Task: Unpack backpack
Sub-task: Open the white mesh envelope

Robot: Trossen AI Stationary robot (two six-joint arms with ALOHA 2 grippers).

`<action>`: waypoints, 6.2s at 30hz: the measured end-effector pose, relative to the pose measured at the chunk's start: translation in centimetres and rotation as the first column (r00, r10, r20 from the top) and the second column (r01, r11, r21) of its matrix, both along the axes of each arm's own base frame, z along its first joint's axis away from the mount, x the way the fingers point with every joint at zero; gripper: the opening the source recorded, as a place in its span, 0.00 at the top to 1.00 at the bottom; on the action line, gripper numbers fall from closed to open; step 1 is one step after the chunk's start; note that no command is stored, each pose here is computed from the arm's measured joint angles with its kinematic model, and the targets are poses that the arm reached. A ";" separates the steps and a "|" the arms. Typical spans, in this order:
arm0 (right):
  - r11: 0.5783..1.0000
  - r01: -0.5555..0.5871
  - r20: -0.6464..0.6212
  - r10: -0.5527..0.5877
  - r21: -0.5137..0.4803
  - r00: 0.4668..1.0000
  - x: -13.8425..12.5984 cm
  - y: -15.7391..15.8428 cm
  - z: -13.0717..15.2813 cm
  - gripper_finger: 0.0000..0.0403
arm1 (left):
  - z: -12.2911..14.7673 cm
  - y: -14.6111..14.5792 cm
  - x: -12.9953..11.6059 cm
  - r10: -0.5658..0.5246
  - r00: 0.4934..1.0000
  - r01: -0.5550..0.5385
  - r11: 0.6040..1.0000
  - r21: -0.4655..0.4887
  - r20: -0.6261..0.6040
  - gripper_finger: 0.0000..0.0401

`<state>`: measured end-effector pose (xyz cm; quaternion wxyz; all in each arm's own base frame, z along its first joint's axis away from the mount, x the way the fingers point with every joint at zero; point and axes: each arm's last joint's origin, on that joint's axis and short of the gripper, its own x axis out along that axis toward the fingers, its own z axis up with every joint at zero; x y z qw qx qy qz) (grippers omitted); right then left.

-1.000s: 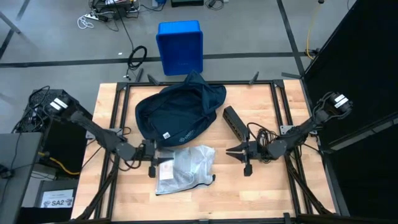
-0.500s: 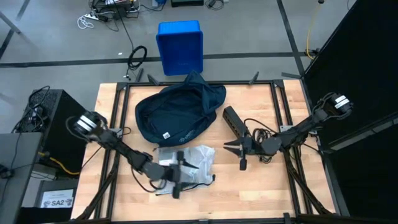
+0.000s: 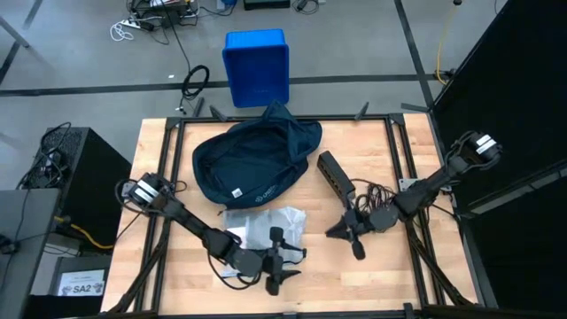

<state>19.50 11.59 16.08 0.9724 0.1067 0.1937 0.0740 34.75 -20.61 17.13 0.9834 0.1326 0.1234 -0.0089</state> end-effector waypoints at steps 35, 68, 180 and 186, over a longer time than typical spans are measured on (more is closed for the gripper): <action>0.996 0.004 -0.160 -0.019 -0.095 0.987 3.2 1.7 -4.2 1.00 | 0.2 1.1 2.1 0.153 0.984 -0.139 0.980 0.141 -0.095 0.30; 0.977 -0.208 -0.080 0.204 -0.042 0.976 10.0 5.6 -2.8 0.99 | -1.2 0.3 1.4 0.004 0.969 -0.001 1.000 0.009 -0.248 0.30; 0.971 -0.214 -0.195 0.232 0.111 0.953 11.5 4.1 -7.9 0.98 | -2.6 2.2 1.8 0.117 0.936 -0.091 0.992 0.092 -0.331 0.30; 0.956 -0.260 -0.195 0.283 0.137 0.939 11.3 4.4 -7.6 1.00 | -2.5 2.3 1.8 0.164 0.937 -0.133 0.984 0.119 -0.310 0.30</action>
